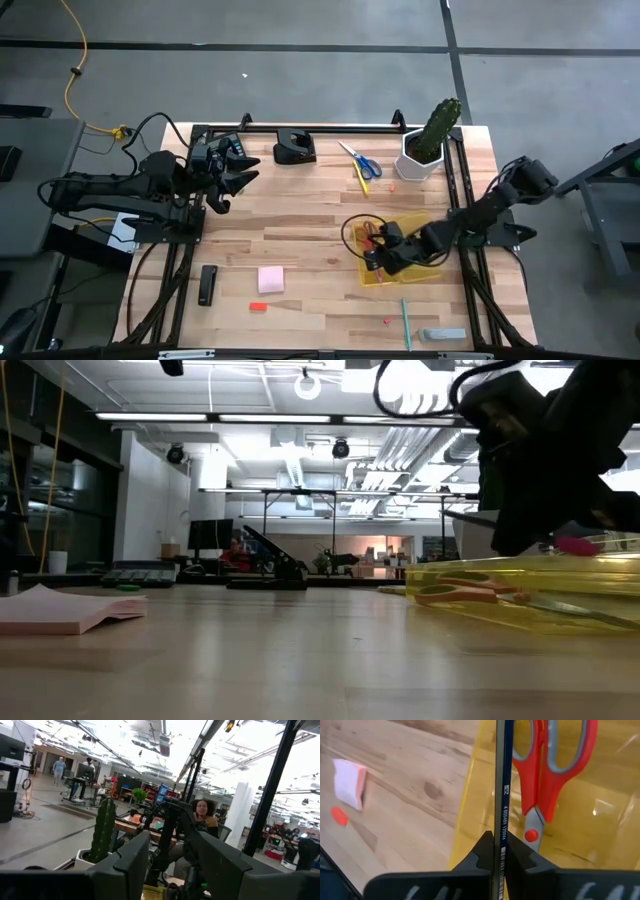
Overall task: Pack school essentials
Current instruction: Put the black pencil into the yellow box
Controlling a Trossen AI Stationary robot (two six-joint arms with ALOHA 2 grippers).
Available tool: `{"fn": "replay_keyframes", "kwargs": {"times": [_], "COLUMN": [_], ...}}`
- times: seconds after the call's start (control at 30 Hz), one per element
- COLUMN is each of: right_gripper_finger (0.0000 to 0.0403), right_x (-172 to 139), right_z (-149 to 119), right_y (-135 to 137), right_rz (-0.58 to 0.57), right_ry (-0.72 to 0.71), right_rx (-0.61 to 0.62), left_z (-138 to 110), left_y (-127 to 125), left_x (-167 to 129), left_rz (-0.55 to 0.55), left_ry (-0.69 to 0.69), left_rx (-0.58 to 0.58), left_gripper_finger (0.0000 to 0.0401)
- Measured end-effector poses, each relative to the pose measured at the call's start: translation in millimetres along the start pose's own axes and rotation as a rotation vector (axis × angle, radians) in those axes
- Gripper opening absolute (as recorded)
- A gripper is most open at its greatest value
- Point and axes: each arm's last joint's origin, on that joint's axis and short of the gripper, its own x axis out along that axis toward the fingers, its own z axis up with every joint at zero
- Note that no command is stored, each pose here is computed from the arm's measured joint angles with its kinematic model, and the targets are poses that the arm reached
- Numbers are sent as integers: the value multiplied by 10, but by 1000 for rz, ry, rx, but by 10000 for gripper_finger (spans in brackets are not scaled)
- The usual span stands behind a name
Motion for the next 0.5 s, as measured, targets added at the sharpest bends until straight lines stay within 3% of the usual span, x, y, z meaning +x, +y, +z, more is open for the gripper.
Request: {"fn": "replay_keyframes", "kwargs": {"times": [0.5], "right_gripper_finger": [14], "right_x": [44], "right_z": [69], "right_y": [-1], "right_rz": [-16], "right_ry": [50], "right_rx": [41], "left_z": [0], "left_y": [0], "left_x": [0], "left_rz": [0], "left_ry": [0], "left_rx": [0], "left_gripper_finger": [156]}}
